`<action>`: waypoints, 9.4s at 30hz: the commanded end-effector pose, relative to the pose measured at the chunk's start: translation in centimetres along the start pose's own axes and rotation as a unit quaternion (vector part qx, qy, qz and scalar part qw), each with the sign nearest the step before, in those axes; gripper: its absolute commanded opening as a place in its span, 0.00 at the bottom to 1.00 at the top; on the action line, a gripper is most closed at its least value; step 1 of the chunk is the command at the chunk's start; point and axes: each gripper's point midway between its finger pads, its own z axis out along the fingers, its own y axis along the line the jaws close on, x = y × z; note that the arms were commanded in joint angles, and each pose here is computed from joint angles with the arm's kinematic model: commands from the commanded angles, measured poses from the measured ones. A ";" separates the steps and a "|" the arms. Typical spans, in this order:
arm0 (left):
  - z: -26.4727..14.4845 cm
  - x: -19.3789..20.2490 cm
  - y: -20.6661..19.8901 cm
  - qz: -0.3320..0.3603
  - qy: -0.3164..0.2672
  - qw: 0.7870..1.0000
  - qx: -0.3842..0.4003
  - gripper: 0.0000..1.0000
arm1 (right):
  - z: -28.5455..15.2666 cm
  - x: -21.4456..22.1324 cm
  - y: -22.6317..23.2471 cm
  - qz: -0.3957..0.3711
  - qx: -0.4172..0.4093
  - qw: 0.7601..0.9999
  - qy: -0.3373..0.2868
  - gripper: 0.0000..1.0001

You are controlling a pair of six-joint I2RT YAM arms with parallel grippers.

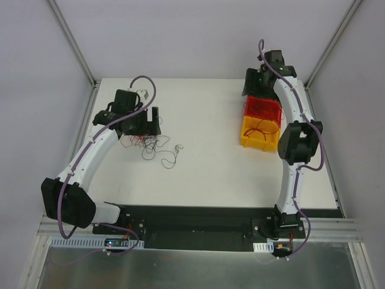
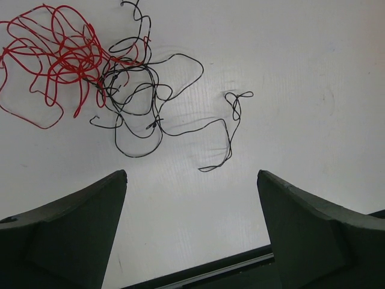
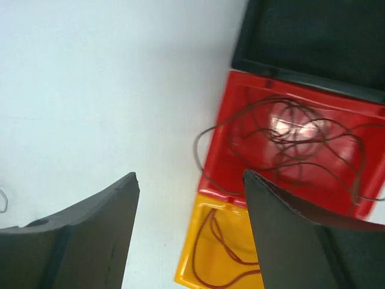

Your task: Untangle the cables

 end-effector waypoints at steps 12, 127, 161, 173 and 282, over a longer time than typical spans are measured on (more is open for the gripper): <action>-4.3 3.4 -1.1 -0.020 0.003 0.999 0.025 0.90 | 3.4 2.7 1.4 -0.003 -0.016 0.999 0.031 0.42; 14.8 4.5 8.0 -0.235 0.157 0.957 0.059 0.70 | -37.4 9.7 11.9 -0.123 -0.131 0.879 -0.441 0.00; 3.3 -2.0 -4.4 -0.036 0.005 0.979 0.201 0.84 | -30.6 -2.1 12.2 -0.080 -0.012 0.899 -0.430 0.00; 3.5 -1.9 -4.7 -0.035 0.007 0.976 0.213 0.81 | -22.8 -15.3 7.1 -0.043 0.065 0.893 -0.444 0.00; 13.4 1.3 8.9 -0.268 0.123 0.954 0.048 0.67 | -5.7 23.2 28.0 -0.092 -0.260 0.960 -0.057 0.73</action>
